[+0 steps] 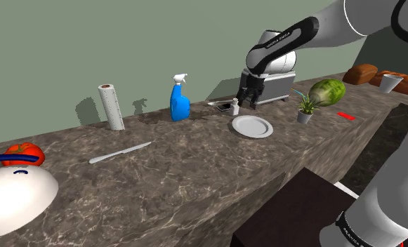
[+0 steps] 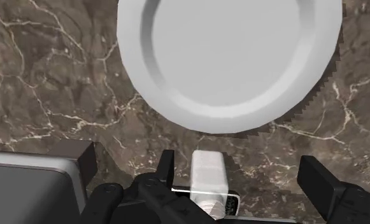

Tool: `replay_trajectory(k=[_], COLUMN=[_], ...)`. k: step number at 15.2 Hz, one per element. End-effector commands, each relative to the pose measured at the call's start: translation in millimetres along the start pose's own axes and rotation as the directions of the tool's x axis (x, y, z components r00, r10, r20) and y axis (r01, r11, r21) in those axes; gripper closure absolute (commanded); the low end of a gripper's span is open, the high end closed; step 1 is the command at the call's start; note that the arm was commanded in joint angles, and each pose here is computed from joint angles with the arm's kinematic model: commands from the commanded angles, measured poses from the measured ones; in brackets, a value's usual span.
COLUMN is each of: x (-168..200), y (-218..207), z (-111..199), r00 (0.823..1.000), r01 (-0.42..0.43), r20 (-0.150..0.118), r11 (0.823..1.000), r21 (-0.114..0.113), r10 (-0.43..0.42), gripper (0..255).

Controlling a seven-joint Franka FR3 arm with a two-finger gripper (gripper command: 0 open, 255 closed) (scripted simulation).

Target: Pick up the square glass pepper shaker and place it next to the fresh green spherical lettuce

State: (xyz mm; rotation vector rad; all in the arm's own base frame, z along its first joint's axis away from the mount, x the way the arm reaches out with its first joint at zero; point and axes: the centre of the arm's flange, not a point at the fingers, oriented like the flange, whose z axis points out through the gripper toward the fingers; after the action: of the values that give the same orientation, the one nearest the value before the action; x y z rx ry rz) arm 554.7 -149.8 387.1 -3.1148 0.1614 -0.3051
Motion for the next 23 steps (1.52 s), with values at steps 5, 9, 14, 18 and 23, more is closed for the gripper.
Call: replay_trajectory(k=[5, 9, 14, 18, 23], x=[51, 52, 53, 53, 53], y=[14, 14, 14, 14, 14], z=[36, 57, 76, 76, 76], r00=[0.998, 0.998, 0.998, 0.998, 0.998], r01=[0.008, 0.008, 0.008, 0.008, 0.008], r20=[-0.056, -0.056, -0.056, -0.056, -0.056], r11=[1.0, 1.0, 1.0, 1.0, 1.0], r21=[0.013, 0.013, 0.013, 0.013, 0.013], r10=[-0.007, -0.007, -0.007, -0.007, -0.007], gripper=[0, 0, 0, 0, 255])
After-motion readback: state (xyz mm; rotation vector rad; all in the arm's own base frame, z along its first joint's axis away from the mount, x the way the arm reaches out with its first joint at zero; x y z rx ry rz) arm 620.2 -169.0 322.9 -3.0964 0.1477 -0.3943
